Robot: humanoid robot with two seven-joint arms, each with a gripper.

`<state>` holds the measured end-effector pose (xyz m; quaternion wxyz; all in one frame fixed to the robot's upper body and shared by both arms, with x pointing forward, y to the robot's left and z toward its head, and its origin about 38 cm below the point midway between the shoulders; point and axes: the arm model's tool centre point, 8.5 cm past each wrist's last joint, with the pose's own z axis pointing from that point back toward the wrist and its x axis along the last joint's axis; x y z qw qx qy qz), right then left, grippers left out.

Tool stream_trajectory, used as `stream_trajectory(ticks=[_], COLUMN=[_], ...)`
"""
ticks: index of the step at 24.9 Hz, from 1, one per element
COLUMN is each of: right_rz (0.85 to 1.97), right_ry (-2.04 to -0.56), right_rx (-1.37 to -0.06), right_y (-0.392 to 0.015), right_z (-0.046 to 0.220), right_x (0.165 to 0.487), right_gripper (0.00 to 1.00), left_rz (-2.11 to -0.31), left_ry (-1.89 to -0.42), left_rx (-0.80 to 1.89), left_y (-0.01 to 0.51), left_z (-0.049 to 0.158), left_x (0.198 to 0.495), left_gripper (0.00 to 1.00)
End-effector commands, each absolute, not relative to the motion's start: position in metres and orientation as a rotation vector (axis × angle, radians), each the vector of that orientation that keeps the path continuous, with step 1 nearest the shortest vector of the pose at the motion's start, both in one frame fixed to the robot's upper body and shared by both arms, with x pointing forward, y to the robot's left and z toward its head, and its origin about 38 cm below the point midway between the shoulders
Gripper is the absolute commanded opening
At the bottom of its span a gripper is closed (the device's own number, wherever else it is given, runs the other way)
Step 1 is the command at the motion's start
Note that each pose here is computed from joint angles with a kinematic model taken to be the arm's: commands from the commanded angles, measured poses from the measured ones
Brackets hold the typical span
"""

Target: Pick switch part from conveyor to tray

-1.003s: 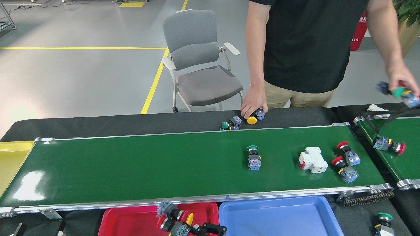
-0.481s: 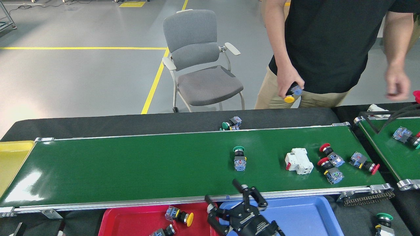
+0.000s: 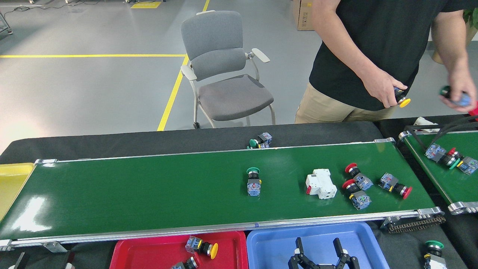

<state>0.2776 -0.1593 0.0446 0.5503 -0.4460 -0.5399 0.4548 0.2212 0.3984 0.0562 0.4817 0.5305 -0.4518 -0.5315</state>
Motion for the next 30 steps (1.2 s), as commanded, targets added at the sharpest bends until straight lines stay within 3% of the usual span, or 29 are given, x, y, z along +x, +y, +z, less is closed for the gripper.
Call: stream_trajectory(ticks=[1, 5, 12, 18, 22, 24, 27, 28, 30], right_rz=[1.069, 1.129, 1.156, 1.211, 1.225, 1.232, 1.302, 1.332, 1.347], right_ry=[-1.280, -1.213, -1.184, -1.182, -1.168, -1.170, -1.220, -1.243, -1.302], right_rx=[-1.069, -1.047, -1.055, -1.020, -0.997, -0.991, -0.983, -0.983, -0.960], right_y=[-0.162, -0.164, -0.149, -0.115, -0.106, -0.104, -0.099, -0.102, -0.097], right_z=[0.057, 0.052, 0.049, 0.046, 0.040, 0.039, 0.041, 0.044, 0.051], right_x=[0.301, 0.342, 0.397, 0.427, 0.433, 0.434, 0.435, 0.437, 0.436], right_gripper=[0.99, 0.99, 0.99, 0.99, 0.98, 0.86, 0.33, 0.19, 0.18], left_rz=[-1.317, -1.383, -1.421, -1.512, -1.538, -1.540, -1.540, -1.539, -1.547], left_ry=[-1.163, -1.223, -1.398, -1.459, -1.446, -1.440, -1.390, -1.365, -1.335], left_rx=[1.299, 1.187, 1.067, 1.114, 1.046, 1.032, 1.017, 1.018, 1.021], left_y=[0.384, 0.341, 0.254, 0.171, 0.140, 0.135, 0.134, 0.134, 0.132], left_z=[0.066, 0.060, 0.074, 0.088, 0.082, 0.080, 0.068, 0.064, 0.058], left_x=[0.232, 0.245, 0.301, 0.330, 0.348, 0.360, 0.378, 0.384, 0.394], left_gripper=[1.00, 1.00, 1.00, 1.00, 1.00, 1.00, 1.00, 1.00, 1.00])
